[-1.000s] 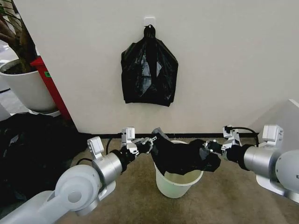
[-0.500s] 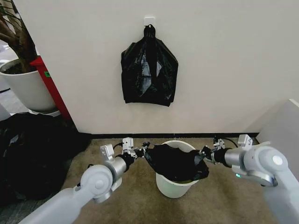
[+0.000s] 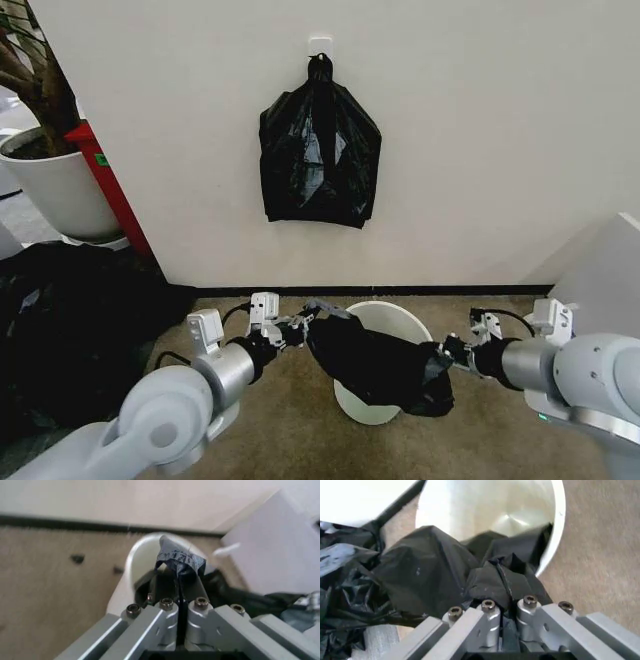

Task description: Place the garbage bag over the trash bin.

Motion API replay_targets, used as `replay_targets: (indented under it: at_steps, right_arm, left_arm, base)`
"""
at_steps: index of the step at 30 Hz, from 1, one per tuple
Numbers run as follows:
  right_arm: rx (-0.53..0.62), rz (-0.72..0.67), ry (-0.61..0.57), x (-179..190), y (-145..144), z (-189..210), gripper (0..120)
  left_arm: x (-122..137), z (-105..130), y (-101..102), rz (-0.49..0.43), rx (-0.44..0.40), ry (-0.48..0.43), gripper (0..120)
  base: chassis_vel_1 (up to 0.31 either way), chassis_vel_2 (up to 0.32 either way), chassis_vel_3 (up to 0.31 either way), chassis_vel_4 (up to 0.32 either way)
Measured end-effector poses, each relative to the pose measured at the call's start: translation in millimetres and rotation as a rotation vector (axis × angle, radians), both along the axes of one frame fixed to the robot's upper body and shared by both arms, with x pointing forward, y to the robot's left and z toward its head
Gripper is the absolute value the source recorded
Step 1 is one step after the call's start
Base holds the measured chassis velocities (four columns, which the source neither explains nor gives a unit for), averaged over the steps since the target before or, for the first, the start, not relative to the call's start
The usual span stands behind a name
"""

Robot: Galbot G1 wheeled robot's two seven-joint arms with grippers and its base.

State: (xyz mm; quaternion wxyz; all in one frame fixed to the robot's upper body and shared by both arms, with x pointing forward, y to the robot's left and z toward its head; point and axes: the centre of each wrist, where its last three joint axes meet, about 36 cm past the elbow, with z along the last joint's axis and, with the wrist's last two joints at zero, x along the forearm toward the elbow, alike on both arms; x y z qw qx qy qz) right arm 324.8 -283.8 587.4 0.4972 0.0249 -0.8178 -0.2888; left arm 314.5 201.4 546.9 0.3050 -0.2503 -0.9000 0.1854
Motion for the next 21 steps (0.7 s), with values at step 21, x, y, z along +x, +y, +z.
replay_targets:
  at_steps: [21]
  right_arm:
    - [-0.118,-0.116,-0.038,2,-22,-99,2]
  left_arm:
    - [22,-113,-25,-0.037,0.042,0.128,0]
  base:
    - [0.0,0.0,0.0,0.0]
